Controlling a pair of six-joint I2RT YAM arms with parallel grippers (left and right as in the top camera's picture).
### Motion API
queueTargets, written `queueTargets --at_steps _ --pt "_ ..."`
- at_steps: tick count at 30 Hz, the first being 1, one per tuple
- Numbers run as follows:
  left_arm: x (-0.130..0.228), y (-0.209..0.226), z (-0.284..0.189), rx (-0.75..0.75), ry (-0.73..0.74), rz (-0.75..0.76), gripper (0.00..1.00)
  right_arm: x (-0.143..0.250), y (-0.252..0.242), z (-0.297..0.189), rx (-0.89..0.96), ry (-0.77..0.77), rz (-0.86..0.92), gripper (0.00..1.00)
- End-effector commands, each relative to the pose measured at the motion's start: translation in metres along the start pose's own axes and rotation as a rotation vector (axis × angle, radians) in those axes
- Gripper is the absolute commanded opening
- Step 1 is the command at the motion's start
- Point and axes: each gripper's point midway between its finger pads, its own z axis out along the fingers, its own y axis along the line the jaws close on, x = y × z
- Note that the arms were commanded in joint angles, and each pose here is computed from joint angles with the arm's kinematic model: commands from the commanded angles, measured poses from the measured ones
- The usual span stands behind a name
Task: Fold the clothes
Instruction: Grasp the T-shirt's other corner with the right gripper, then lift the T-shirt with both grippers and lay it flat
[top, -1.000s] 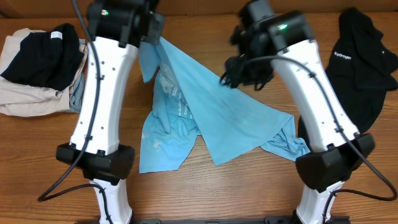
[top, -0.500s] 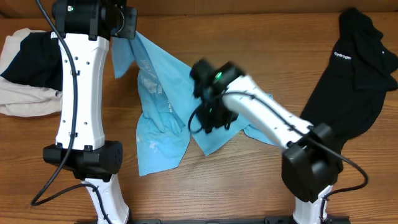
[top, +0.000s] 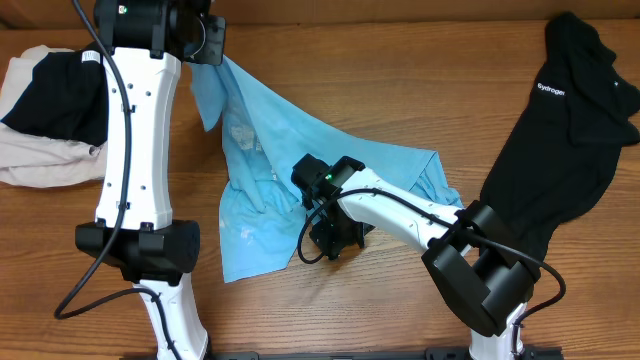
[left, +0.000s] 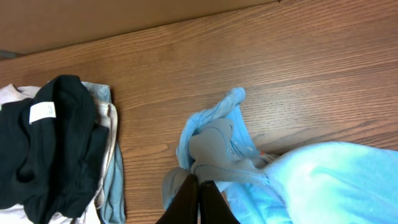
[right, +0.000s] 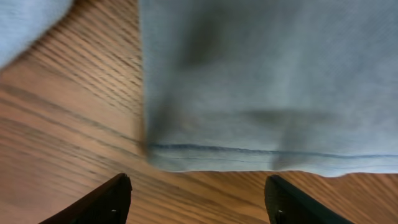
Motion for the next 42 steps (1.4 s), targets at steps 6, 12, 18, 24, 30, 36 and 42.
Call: queueTargets --at_steps 6,12,18,24,30,36,42 --pt "-0.005 -0.004 -0.001 0.014 -0.017 -0.005 0.04 -0.016 -0.003 0.004 0.02 -0.076 -0.093 0.7" --pt "-0.004 -0.004 -0.001 0.014 -0.012 -0.004 0.04 -0.01 0.004 0.017 -0.025 -0.069 -0.11 0.64" --pt "0.0 -0.004 -0.001 0.014 0.002 -0.002 0.04 -0.004 0.0 0.019 -0.012 -0.047 -0.105 0.39" --pt "0.0 0.008 -0.004 -0.056 0.001 -0.003 0.04 -0.015 -0.017 0.002 0.029 -0.088 0.06 0.04" --pt "-0.008 0.022 -0.039 -0.107 -0.078 -0.019 0.04 -0.044 -0.086 -0.117 0.084 -0.313 0.275 0.04" --pt "-0.024 0.046 -0.119 -0.185 -0.274 -0.069 0.04 -0.02 -0.186 -0.294 0.132 -0.673 0.529 0.04" --pt "-0.027 0.076 -0.212 -0.291 -0.498 -0.149 0.04 0.038 -0.231 -0.405 0.209 -0.943 0.674 0.04"
